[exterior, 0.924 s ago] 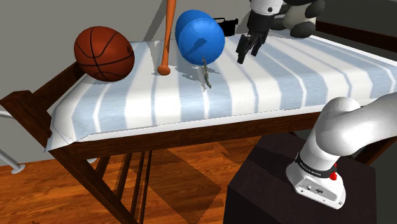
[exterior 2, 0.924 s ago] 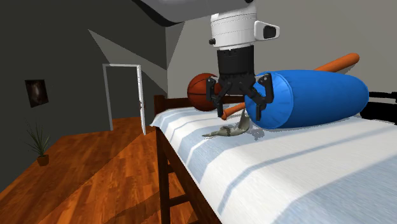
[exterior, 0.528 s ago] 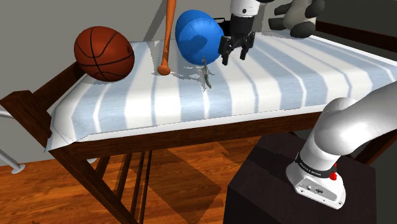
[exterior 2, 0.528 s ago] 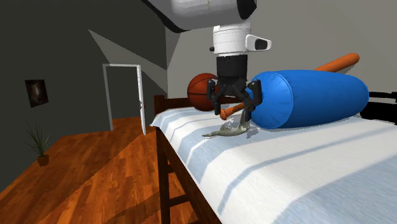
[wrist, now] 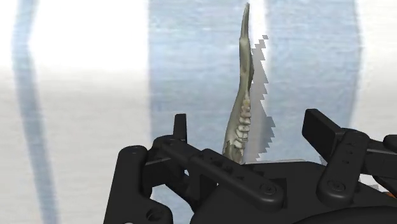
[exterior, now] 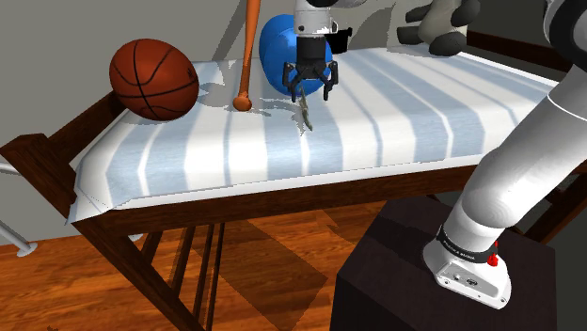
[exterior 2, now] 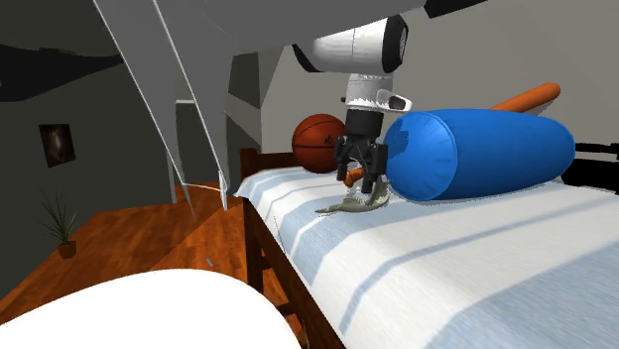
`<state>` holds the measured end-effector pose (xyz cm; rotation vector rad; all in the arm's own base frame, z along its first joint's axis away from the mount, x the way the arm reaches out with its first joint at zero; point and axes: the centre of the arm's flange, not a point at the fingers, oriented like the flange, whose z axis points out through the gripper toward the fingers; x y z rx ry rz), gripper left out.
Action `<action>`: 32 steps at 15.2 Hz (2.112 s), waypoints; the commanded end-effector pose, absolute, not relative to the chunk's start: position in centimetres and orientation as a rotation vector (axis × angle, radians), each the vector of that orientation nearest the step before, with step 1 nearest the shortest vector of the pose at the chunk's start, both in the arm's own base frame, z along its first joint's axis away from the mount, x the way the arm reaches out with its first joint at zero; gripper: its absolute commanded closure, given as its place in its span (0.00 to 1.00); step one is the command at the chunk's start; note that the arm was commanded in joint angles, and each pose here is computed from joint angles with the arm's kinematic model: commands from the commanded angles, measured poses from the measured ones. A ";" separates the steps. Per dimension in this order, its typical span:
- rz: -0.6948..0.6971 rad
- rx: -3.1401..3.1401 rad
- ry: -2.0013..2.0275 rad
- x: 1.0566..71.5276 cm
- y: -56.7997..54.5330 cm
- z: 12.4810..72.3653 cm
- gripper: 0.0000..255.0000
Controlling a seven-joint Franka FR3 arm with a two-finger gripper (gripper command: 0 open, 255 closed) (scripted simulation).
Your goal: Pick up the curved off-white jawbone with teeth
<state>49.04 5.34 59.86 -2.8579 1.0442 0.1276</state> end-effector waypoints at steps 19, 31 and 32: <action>0.172 -2.813 1.122 50.8 4.8 55.1 1.00; 0.172 -2.813 1.122 50.8 4.9 61.0 1.00; 0.172 -2.813 1.122 50.8 4.9 61.5 1.00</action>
